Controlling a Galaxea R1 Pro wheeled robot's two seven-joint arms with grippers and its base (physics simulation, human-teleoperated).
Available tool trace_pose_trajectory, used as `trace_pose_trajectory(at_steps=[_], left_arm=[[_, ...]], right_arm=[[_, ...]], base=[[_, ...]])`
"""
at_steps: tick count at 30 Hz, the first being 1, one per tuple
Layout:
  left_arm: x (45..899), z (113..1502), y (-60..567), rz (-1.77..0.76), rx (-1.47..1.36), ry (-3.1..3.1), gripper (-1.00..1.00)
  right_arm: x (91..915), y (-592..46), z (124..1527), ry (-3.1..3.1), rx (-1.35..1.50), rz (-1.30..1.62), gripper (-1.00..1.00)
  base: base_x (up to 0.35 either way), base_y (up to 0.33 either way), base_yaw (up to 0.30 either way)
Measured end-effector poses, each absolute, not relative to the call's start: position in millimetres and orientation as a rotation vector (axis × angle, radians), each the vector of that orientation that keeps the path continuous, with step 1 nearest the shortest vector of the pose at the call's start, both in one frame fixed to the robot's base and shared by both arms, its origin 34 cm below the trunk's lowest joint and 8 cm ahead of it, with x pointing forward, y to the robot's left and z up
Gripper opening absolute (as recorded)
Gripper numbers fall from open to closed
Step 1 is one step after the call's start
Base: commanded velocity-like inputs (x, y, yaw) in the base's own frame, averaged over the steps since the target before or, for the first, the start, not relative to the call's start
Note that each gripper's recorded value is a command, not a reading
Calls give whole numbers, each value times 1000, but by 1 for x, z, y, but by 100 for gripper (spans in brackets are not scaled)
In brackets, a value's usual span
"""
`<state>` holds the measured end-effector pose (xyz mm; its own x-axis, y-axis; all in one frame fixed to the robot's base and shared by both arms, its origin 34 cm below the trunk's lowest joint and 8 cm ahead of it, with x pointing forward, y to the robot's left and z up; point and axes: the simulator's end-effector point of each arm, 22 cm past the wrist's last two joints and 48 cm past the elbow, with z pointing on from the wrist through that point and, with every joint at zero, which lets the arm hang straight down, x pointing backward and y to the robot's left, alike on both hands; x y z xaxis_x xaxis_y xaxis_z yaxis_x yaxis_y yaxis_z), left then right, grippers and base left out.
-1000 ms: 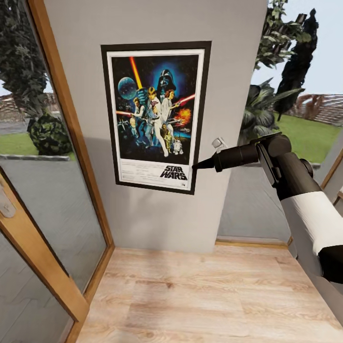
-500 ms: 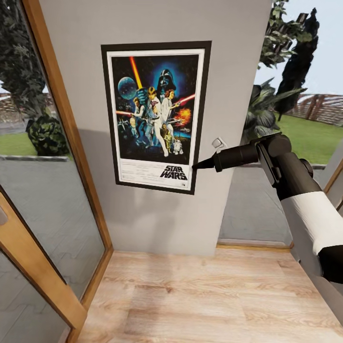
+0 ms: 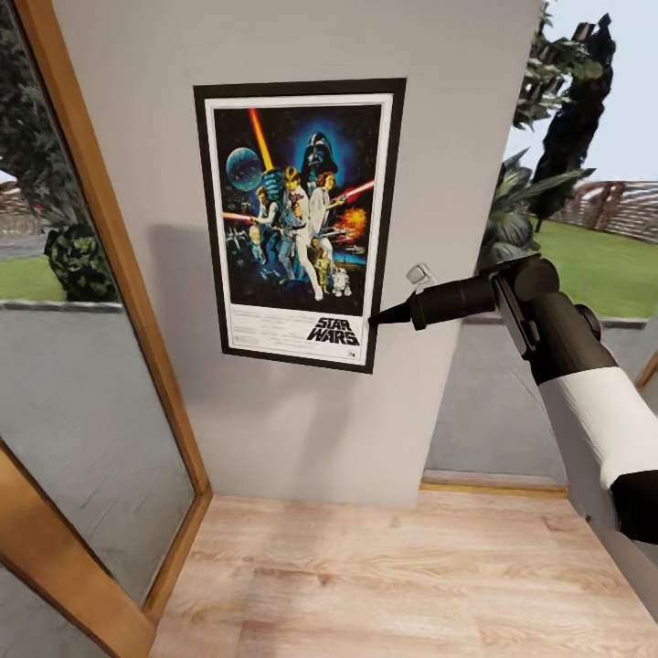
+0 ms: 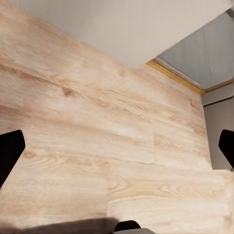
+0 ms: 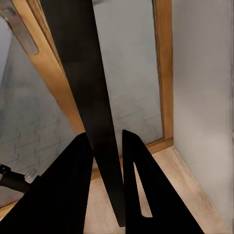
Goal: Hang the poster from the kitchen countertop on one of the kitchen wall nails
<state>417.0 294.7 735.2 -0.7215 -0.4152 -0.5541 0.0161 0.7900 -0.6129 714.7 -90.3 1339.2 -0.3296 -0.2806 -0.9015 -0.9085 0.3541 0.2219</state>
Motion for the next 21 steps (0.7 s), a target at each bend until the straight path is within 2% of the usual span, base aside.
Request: trace_pose_trajectory(at_steps=[13, 21], left_arm=[[417, 735, 295, -784, -294, 2265, 100], [417, 735, 295, -784, -294, 2266, 100]], right_arm=[[715, -90, 1339, 1809, -1047, 981, -100], [715, -90, 1339, 1809, -1047, 981, -100]], base=[[329, 0, 0], [81, 0, 0]])
